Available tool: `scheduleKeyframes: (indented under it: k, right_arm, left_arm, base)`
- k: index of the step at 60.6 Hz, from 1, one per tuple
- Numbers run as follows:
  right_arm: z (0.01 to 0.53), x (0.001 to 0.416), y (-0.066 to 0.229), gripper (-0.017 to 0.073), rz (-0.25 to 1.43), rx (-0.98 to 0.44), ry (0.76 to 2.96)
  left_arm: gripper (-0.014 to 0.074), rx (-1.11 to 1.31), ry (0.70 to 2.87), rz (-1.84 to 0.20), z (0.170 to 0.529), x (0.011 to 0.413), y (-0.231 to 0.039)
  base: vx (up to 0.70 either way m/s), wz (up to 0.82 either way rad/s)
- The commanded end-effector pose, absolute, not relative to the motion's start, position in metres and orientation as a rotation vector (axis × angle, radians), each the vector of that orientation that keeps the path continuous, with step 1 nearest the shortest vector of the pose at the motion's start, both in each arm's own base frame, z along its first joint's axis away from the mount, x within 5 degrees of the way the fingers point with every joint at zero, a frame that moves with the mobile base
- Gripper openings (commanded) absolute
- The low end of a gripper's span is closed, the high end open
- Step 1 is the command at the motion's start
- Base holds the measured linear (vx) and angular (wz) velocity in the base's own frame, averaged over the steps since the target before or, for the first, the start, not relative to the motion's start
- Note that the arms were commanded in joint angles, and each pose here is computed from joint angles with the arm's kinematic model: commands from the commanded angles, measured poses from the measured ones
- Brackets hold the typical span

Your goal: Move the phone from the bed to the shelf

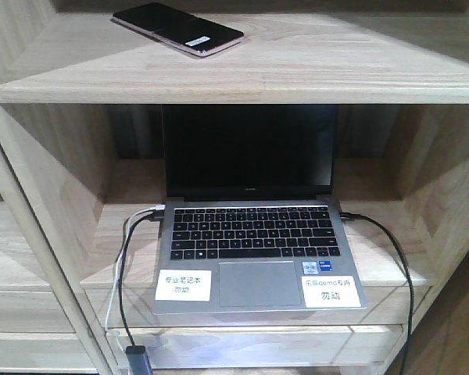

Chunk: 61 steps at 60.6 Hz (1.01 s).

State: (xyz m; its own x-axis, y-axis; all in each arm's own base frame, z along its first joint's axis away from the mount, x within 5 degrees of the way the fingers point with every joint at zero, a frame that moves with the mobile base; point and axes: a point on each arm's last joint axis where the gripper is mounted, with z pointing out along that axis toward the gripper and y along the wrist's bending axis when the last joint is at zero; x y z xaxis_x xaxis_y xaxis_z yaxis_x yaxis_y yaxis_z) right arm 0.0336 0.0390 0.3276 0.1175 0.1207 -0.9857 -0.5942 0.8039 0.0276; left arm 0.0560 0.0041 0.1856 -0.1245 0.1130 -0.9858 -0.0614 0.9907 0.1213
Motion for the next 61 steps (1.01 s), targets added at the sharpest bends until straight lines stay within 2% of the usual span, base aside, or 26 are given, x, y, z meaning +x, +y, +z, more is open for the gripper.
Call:
scheduleKeyframes:
  k: [1,33,49,61]
  right_arm:
    - [0.337,0.034,0.036,-0.0008,0.535,-0.377,1.331]
    - [0.338,0.035,0.034,-0.0008,0.537,-0.346,1.329]
    - [0.332,0.039,0.030,-0.0008,0.596,-0.208,1.437]
    - [0.328,0.045,0.020,-0.0008,0.481,-0.123,1.485]
  left_arm:
    - [0.0001,0.024,1.583,0.145,0.201,0.055,0.004]
    - [0.0001,0.024,1.583,0.145,0.201,0.055,0.004]
    - [0.0001,0.024,1.583,0.145,0.201,0.055,0.004]
    - [0.0001,0.024,1.583,0.145,0.201,0.055,0.004]
  base:
    - [0.00,0.00]
    - [0.00,0.00]
    - [0.00,0.00]
    - [0.00,0.00]
